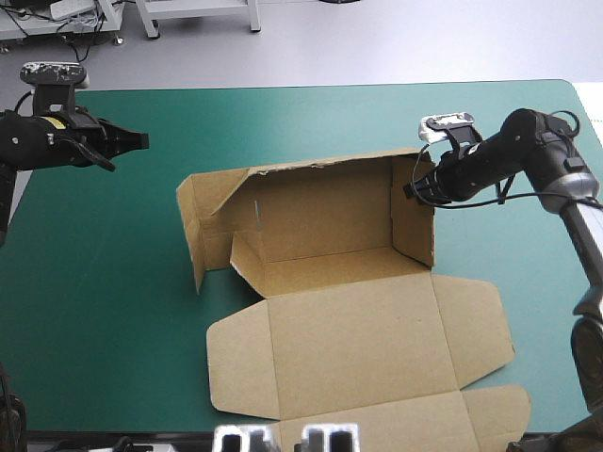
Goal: Fold the box
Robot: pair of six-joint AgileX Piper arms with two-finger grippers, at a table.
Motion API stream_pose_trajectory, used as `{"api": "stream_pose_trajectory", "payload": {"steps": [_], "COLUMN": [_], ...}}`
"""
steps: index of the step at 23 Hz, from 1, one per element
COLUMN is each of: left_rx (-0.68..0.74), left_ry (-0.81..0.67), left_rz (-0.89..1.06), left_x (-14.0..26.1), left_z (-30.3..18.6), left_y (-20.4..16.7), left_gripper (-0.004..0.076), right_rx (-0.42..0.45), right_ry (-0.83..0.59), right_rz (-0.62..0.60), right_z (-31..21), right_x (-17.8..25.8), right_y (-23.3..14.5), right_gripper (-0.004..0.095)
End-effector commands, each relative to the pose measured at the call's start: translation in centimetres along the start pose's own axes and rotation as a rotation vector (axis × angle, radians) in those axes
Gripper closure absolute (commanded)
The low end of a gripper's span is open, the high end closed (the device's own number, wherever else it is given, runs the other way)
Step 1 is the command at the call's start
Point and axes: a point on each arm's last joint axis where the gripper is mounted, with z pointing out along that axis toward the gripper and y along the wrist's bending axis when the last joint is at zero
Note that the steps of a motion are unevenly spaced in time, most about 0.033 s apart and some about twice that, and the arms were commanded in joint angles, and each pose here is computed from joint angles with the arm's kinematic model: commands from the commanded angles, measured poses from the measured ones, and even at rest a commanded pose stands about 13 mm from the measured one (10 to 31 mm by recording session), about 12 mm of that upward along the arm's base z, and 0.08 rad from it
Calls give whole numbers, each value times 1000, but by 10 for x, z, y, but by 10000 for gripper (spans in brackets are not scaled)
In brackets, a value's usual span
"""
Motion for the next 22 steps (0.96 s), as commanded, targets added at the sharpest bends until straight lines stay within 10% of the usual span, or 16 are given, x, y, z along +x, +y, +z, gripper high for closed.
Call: {"api": "stream_pose_trajectory", "payload": {"steps": [1, 9, 22], "left_rx": [25, 40, 43], "left_ry": [-91, -53, -34], "left_rz": [20, 40, 59], "left_x": [-9, -7, -6], "left_z": [-21, -14, -10], "left_y": [-5, -5, -5], "left_gripper": [712, 712, 712], "right_rx": [17, 123, 79], "right_ry": [-75, -300, -229], "right_rz": [-41, -133, -110], "right_z": [4, -2, -93], "right_x": [-16, -46, -52], "right_y": [-4, -12, 25], "right_gripper": [910, 500, 499]}}
